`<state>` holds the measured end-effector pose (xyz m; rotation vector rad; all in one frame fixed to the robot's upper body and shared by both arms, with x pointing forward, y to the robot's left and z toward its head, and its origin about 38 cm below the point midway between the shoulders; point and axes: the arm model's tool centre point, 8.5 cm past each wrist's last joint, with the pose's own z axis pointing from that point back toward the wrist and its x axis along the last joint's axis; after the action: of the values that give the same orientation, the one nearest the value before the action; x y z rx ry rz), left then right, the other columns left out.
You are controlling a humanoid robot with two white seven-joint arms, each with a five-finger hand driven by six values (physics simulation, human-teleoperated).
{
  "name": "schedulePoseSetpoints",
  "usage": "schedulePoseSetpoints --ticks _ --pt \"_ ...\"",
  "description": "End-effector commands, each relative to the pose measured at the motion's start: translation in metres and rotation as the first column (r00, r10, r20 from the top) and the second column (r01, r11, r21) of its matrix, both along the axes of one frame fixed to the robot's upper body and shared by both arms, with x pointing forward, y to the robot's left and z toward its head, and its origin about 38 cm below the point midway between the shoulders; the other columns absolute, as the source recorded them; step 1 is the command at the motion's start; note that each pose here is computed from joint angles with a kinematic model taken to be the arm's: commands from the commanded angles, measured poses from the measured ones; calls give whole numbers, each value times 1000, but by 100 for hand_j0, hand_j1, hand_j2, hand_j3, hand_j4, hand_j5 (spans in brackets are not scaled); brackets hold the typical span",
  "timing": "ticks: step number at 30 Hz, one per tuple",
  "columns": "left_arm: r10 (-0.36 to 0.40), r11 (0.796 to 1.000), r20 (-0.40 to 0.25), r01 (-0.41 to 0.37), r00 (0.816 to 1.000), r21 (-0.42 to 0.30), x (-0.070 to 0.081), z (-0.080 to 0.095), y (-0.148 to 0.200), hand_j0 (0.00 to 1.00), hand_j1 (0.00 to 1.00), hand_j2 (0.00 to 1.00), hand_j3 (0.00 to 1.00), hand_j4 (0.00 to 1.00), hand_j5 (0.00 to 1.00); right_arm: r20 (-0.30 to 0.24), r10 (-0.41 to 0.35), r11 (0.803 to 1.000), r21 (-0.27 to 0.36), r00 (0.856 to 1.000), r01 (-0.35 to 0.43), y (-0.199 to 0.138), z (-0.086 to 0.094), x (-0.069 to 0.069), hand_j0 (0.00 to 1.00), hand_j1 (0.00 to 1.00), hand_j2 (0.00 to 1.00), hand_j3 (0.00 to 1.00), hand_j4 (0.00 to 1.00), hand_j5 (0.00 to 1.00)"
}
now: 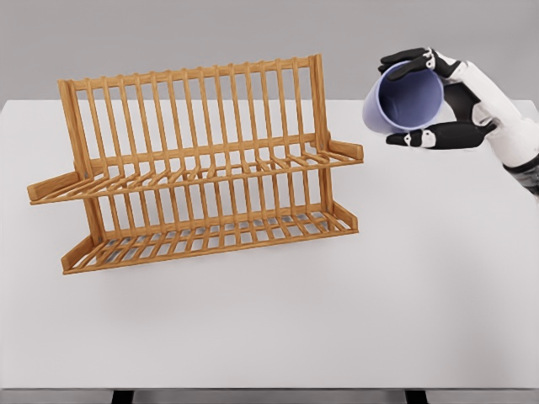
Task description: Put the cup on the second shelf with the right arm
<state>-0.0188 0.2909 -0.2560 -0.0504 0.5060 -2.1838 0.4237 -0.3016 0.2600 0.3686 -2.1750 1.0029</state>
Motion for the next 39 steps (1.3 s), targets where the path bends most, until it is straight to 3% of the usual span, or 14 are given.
schedulePoseSetpoints --ticks 1,18,27,35,39 --pt "-2 1000 -1 2 1000 1 0 0 0 100 100 100 100 100 100 -5 17 1000 7 1000 -17 13 -6 1 62 62 62 62 62 62" --pt "-2 1000 -1 2 1000 1 0 0 0 100 100 100 100 100 100 48 155 988 19 987 -156 97 -2 11 62 62 62 62 62 62" --pt "0 1000 0 0 1000 1 0 0 0 100 100 100 100 100 100 24 187 982 -7 982 -187 118 -16 9 62 62 62 62 62 62" --pt "0 1000 0 0 1000 1 0 0 0 100 100 100 100 100 100 -49 176 984 -24 983 -177 120 -41 16 63 63 63 63 63 63" --pt "0 1000 0 0 1000 1 0 0 0 100 100 100 100 100 100 -51 176 984 -26 983 -177 120 -42 16 64 64 64 64 64 64"
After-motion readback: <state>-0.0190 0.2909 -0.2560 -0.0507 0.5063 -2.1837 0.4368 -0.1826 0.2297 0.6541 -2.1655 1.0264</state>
